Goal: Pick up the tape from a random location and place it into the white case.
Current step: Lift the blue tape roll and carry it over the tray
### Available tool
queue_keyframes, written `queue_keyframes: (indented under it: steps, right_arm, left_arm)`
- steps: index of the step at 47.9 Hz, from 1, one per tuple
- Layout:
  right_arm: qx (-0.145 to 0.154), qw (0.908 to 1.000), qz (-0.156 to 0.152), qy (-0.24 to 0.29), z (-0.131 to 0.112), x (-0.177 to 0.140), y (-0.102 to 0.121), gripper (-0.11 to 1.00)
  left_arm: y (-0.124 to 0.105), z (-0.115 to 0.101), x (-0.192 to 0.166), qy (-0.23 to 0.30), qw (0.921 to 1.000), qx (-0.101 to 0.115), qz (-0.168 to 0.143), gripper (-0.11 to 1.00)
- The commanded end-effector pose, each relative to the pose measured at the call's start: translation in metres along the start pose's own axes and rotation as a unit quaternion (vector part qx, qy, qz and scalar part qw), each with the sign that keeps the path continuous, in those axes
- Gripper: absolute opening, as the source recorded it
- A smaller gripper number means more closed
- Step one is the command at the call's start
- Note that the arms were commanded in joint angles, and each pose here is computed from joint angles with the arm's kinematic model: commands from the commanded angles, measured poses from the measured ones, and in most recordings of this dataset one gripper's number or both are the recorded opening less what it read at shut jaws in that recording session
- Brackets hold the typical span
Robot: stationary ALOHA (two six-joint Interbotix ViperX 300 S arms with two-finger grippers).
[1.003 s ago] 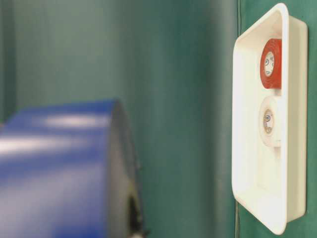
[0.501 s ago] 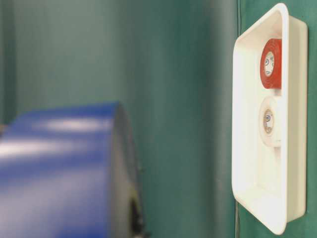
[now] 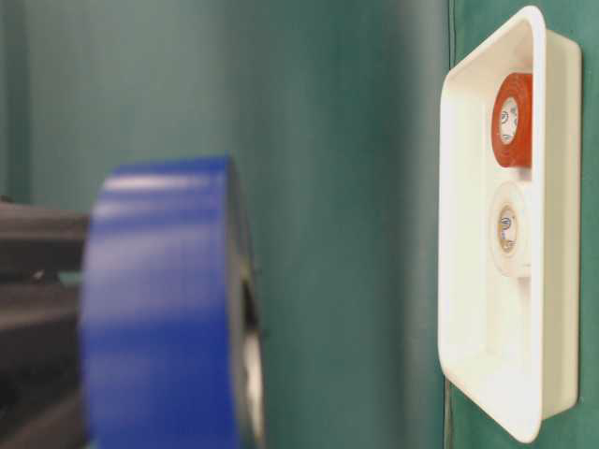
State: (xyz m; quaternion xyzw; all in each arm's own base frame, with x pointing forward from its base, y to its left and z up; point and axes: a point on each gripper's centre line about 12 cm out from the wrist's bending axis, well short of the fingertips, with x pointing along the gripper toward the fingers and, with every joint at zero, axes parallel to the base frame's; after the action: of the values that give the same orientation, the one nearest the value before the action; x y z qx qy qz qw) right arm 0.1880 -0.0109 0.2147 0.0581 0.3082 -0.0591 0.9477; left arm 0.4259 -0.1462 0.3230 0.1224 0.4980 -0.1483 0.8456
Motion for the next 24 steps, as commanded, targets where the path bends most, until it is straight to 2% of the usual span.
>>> queue_keyframes:
  steps: [1,11,24]
  right_arm:
    - [-0.001,0.9999,0.001,-0.012,0.01,-0.002,0.001,0.82]
    - [-0.002,1.0,0.0,-0.009,0.009,-0.002,0.001,0.82]
    - [-0.002,1.0,0.0,-0.006,0.009,-0.002,0.001,0.82]
  left_arm:
    - [0.02,0.003,-0.025,-0.031,0.9993,-0.019,0.013,0.22]
    - [0.064,-0.005,-0.028,-0.029,0.9968,-0.063,0.039,0.22]
    - [0.132,-0.025,-0.038,-0.029,0.9876,-0.133,0.08,0.22]
